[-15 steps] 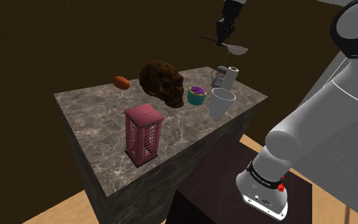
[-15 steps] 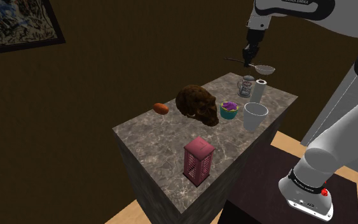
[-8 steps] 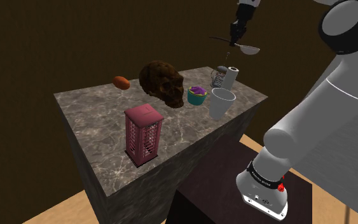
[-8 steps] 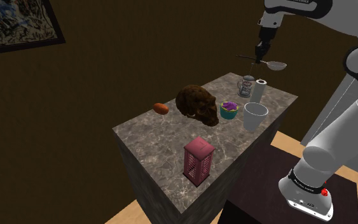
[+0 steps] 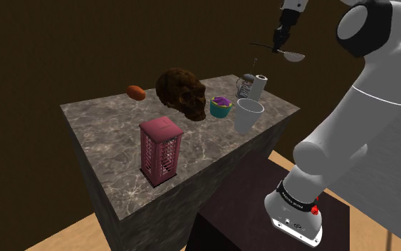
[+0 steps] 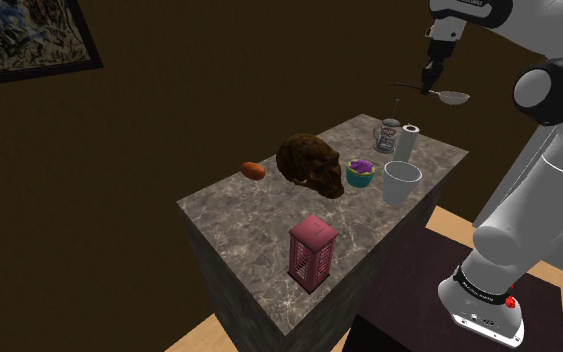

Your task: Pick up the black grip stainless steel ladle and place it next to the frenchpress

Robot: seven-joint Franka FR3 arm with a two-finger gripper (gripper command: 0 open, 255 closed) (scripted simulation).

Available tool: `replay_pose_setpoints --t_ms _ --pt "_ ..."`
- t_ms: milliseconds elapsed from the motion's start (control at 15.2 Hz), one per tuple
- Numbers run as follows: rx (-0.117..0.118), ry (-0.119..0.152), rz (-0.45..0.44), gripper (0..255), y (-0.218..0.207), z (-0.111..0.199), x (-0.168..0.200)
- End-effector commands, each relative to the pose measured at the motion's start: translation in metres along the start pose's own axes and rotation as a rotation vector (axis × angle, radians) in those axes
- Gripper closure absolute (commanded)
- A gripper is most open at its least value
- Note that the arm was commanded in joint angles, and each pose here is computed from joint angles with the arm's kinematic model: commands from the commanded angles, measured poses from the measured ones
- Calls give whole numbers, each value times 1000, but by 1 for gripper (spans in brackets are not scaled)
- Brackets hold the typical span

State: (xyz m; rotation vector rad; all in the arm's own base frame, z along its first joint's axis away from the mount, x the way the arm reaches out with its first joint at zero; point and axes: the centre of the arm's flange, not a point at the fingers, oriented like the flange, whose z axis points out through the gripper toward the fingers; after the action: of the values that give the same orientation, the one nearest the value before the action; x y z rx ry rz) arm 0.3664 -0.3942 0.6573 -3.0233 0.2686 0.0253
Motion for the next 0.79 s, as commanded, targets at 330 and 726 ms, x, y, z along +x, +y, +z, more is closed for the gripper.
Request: replay_pose_setpoints --t_ms 330,726 --pt "-1 0 -2 255 88 -10 -15" --pt "-1 0 -2 255 128 2 -22"
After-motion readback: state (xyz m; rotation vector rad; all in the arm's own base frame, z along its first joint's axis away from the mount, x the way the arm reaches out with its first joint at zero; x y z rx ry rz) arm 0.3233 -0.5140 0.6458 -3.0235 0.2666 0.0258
